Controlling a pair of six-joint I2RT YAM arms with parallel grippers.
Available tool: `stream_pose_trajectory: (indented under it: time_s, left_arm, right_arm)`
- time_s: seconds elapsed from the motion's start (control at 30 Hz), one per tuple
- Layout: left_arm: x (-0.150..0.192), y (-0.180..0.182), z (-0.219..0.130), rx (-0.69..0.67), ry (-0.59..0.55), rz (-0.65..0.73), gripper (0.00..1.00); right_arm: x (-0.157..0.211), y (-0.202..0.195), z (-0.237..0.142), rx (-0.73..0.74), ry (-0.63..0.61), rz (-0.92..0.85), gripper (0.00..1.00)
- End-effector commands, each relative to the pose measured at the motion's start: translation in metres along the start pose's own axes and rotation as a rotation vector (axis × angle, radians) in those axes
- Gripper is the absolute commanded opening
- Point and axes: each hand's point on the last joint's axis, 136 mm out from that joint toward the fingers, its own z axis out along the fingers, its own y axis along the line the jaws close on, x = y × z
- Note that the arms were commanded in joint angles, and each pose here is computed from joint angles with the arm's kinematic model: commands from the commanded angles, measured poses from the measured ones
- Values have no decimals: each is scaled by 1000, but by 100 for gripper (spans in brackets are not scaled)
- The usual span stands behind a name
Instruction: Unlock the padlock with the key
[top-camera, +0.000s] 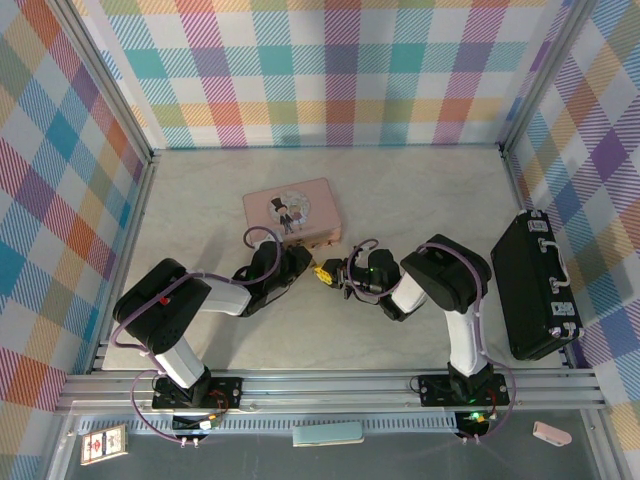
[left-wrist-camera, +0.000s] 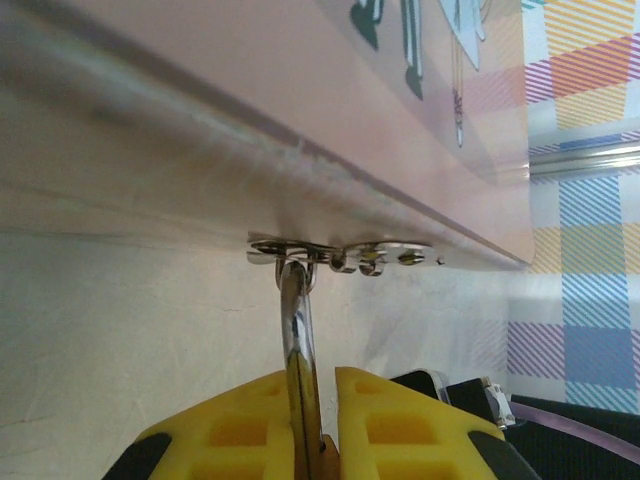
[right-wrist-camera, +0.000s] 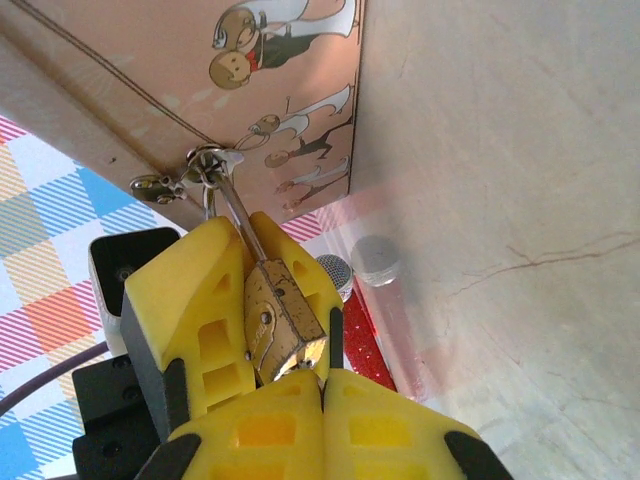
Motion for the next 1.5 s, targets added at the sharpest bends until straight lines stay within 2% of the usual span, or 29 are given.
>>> stream_pose_trajectory:
  time_s: [0.0, 0.33, 0.57, 1.03, 1.1, 1.3, 1.37, 1.47]
  left_arm:
    - [39, -77, -7, 242, 155, 7, 4]
    - [45, -74, -5, 221, 150, 14, 3]
    - [35, -64, -10, 131, 104, 52, 2]
    - [45, -72, -5, 153, 135, 34, 2]
    - [43, -68, -5, 131, 128, 33, 2]
    - [27, -48, -7, -1, 87, 50, 2]
    - [21, -44, -7, -23, 77, 46, 2]
    - [14, -39, -6, -60, 70, 40, 1]
  right_arm:
    - [-31, 21, 4, -79, -114, 1, 0]
    - [-31, 22, 0, -65, -121, -12, 0]
    - [-27, 12, -12, 56, -147, -64, 1]
    - [-26, 33, 2, -50, -103, -44, 3]
    - [-27, 29, 1, -31, -108, -41, 7]
    - [-26, 2, -15, 76, -131, -38, 40]
    - [-24, -5, -23, 112, -131, -49, 45]
    - [-20, -13, -34, 153, -122, -92, 47]
